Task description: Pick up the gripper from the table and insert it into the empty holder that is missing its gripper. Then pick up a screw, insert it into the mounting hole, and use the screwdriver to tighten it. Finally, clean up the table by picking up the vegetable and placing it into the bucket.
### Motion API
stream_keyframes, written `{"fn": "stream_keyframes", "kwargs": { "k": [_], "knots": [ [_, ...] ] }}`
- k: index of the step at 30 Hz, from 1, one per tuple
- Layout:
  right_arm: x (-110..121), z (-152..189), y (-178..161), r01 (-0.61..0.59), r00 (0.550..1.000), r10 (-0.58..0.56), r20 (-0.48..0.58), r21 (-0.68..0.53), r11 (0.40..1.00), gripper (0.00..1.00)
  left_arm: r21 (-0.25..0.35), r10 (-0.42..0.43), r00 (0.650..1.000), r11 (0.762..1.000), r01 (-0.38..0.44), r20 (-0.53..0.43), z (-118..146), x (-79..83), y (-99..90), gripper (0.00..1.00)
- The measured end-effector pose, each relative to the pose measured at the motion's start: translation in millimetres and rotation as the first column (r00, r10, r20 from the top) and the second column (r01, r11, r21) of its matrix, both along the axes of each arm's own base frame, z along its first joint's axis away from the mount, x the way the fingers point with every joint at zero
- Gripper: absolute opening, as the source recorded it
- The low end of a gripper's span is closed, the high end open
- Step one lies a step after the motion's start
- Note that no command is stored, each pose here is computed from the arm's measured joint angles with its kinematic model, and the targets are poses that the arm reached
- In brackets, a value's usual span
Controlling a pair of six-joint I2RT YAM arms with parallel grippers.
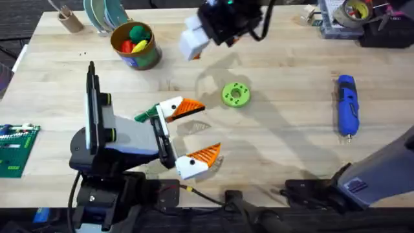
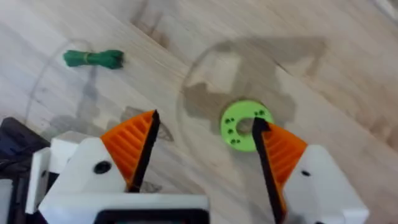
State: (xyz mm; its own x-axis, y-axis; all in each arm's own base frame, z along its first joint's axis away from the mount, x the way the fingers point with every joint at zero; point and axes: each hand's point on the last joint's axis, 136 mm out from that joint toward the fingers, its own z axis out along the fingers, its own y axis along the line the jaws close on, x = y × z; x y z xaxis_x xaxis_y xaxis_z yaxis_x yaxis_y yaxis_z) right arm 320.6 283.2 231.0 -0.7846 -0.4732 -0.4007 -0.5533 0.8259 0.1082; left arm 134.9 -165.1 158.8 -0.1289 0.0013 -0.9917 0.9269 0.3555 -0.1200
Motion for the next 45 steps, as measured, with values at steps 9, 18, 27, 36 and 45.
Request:
{"fn": "stream_keyframes", "kwargs": {
  "k": [9, 18, 27, 36, 45],
  "knots": [
    [28.2, -1.5, -66.5, 0.228, 0.972, -0.229, -0.058, -0.025, 0.973, 0.964, 0.0, 0.0, 1.0, 1.0, 0.0, 0.0, 0.0, 0.0, 0.0, 0.992],
    [19.1, 34.8, -149.4, 0.397, 0.917, -0.398, 0.014, -0.09, 0.913, 0.964, 0.0, 0.0, 1.0, 1.0, 0.0, 0.001, 0.0, 0.0, 0.0, 0.297],
    [-5.5, 25.2, -250.1, 0.624, 0.781, -0.623, 0.043, -0.09, 0.776, 0.964, 0.002, 0.0, 1.0, 1.0, 0.0, 0.007, 0.0, 0.0, 0.0, 0.018],
    [-57.0, 0.4, -341.2, 0.808, 0.589, -0.803, 0.089, -0.075, 0.585, 0.964, 0.002, 0.0, 1.0, 1.0, 0.0, 0.007, 0.0, 0.0, 0.0, 0.017],
    [-62.5, -34.3, -399.5, 0.884, 0.464, -0.881, 0.092, -0.112, 0.454, 0.966, 0.002, 0.0, 1.0, 1.0, 0.0, 0.006, 0.0, 0.0, 0.0, 0.017]
  ]
}}
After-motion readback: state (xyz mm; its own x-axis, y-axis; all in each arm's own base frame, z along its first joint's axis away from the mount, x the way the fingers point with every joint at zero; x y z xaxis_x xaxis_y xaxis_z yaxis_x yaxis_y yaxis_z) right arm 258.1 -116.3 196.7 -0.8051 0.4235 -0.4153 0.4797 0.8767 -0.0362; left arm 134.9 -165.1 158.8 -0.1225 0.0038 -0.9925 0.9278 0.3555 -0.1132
